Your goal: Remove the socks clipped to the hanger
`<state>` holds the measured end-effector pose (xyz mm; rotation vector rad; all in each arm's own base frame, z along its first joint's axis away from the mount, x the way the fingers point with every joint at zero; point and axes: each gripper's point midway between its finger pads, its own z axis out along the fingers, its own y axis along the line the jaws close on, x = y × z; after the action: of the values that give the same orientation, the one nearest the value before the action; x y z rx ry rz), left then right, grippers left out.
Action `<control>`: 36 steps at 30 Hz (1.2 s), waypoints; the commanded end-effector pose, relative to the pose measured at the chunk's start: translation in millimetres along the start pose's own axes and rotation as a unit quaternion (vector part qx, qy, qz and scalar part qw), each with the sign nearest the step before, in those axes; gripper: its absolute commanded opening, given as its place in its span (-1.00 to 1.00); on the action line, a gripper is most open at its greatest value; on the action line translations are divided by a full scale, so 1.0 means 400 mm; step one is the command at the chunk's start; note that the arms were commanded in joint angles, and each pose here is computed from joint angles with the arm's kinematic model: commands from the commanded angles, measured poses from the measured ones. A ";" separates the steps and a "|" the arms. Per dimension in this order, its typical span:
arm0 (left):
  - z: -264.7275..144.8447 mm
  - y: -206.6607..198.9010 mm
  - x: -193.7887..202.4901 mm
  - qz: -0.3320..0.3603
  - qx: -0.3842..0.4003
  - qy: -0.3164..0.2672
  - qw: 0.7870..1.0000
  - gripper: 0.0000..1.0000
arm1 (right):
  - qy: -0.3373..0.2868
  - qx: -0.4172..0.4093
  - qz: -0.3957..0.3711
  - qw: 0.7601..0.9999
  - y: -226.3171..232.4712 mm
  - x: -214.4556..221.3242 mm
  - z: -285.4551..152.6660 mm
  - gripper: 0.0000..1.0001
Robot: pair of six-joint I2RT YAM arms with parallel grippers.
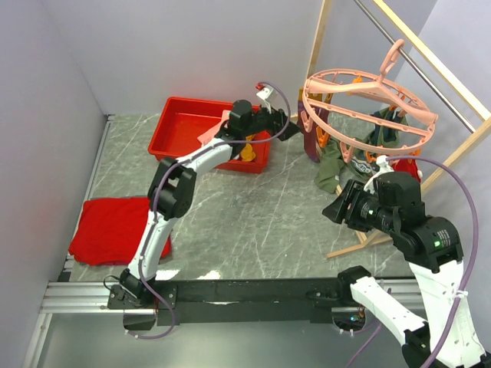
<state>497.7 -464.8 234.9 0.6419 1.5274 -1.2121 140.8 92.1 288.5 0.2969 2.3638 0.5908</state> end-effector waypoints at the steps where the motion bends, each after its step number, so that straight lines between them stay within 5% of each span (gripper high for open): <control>1: 0.049 -0.032 -0.061 0.032 0.009 -0.059 0.998 0.85 | -0.011 0.012 -0.006 1.000 -0.006 -0.013 -0.029 0.15; 2: 0.057 -0.036 -0.056 0.027 0.009 -0.060 0.998 0.79 | -0.011 0.012 -0.005 1.000 -0.007 -0.011 -0.032 0.15; 6: 0.084 -0.037 -0.050 -0.009 0.001 -0.064 0.998 -0.26 | -0.018 0.012 -0.004 1.000 -0.010 -0.010 -0.045 0.15; 12: 0.060 -0.050 -0.070 -0.011 -0.028 -0.042 0.999 -0.98 | -0.035 -0.004 -0.001 0.999 -0.002 -0.011 -0.062 0.16; 23: -0.085 -0.180 -0.154 -0.014 -0.050 0.013 0.999 -0.98 | -0.056 -0.062 0.003 0.997 0.033 -0.012 -0.031 0.17; 36: -0.255 -0.506 -0.246 -0.028 0.012 0.043 0.999 -0.98 | -0.070 -0.125 -0.005 0.990 0.092 -0.036 -0.010 0.18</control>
<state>363.3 -429.5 380.3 0.6202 1.6113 -1.2355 140.7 106.1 297.5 0.2503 2.2134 0.7447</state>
